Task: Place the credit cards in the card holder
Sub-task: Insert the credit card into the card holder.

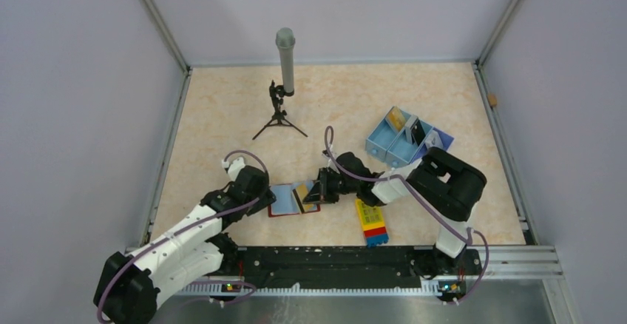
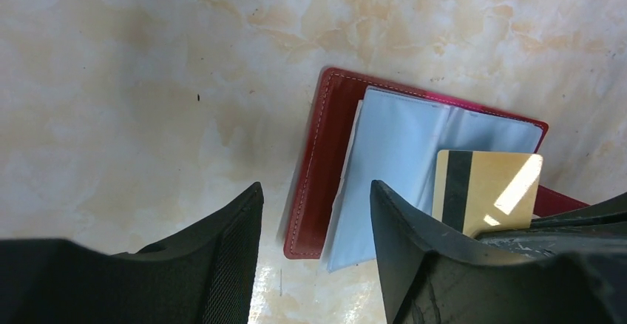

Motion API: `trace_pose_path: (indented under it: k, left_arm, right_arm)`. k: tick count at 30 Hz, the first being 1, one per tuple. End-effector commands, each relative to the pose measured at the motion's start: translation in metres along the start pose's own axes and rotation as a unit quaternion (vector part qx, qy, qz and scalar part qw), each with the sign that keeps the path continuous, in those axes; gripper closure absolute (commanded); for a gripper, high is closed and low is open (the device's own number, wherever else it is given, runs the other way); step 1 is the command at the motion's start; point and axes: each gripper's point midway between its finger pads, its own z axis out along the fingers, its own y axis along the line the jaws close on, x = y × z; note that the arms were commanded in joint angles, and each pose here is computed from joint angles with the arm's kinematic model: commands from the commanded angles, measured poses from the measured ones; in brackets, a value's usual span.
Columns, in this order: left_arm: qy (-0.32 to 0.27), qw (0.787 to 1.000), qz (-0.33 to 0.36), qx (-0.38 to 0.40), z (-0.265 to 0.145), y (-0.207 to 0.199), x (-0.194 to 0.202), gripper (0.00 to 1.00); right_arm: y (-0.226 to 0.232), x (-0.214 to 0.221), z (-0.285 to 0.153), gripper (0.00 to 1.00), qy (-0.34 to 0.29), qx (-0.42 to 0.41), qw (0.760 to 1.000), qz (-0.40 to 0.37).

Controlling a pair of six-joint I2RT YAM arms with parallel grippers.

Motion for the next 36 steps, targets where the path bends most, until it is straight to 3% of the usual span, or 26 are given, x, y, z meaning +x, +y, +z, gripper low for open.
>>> trace_pose_path:
  k: [1,17,36]
  left_arm:
    - [-0.01,1.0,-0.011,-0.004,0.007,0.001,-0.002,0.44]
    - [0.008,1.0,-0.002,-0.019,0.019,0.005,0.005,0.63]
    - [0.019,0.999,0.018,-0.04,0.023,0.008,0.006,0.72]
  right_arm:
    - [0.008,0.004,0.01,1.0,0.005,-0.013,1.0,-0.003]
    - [0.008,0.011,0.019,1.0,0.018,-0.034,0.999,0.009]
    - [0.001,0.009,0.023,1.0,0.023,-0.005,1.0,0.011]
